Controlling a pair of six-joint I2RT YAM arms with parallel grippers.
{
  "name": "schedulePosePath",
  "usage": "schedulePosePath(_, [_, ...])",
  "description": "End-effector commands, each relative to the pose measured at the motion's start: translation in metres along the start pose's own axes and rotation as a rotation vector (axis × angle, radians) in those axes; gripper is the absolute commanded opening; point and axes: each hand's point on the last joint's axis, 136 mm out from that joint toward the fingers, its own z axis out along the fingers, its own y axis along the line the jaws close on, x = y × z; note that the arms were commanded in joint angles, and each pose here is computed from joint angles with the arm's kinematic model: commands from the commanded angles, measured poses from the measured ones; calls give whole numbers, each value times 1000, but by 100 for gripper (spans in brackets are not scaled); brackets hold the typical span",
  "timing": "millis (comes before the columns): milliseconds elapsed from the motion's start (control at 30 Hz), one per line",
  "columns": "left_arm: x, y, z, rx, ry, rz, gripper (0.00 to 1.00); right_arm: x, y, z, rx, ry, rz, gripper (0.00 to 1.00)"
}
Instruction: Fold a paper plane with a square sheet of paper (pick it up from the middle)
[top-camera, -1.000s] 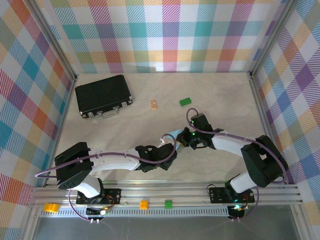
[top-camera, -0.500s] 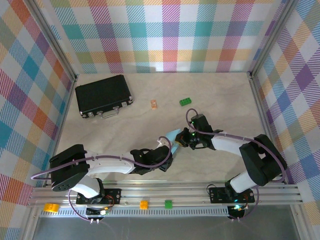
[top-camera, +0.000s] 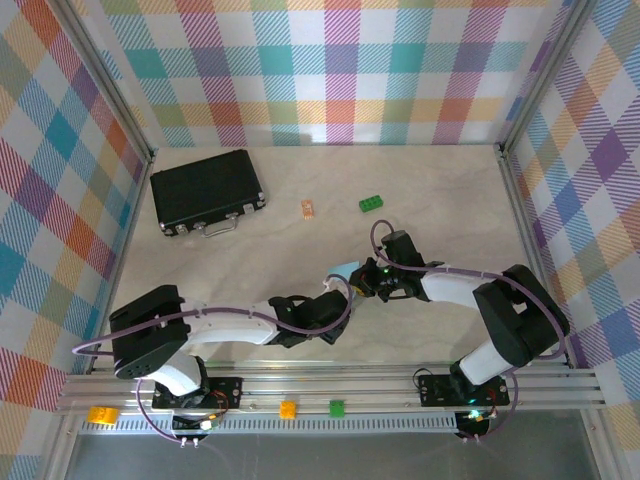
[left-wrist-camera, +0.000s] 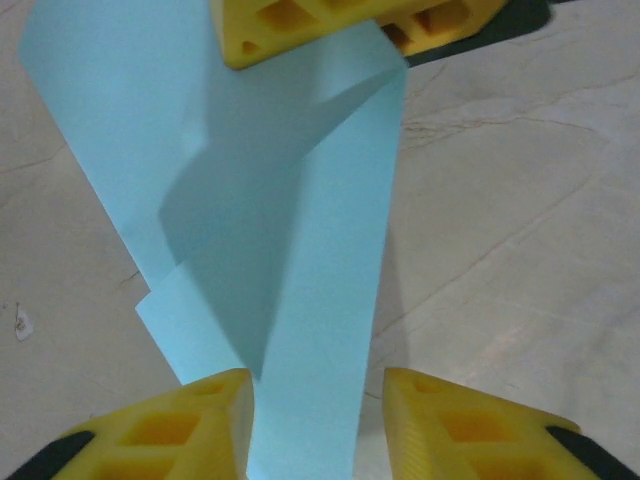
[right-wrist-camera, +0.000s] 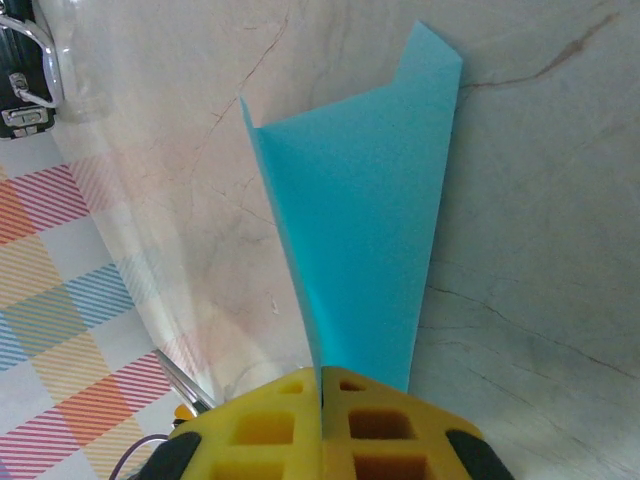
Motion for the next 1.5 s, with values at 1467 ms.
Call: schedulePosePath(1467, [2,11,10,-204,21,100,24,-1,9,4,-32,20,16,0])
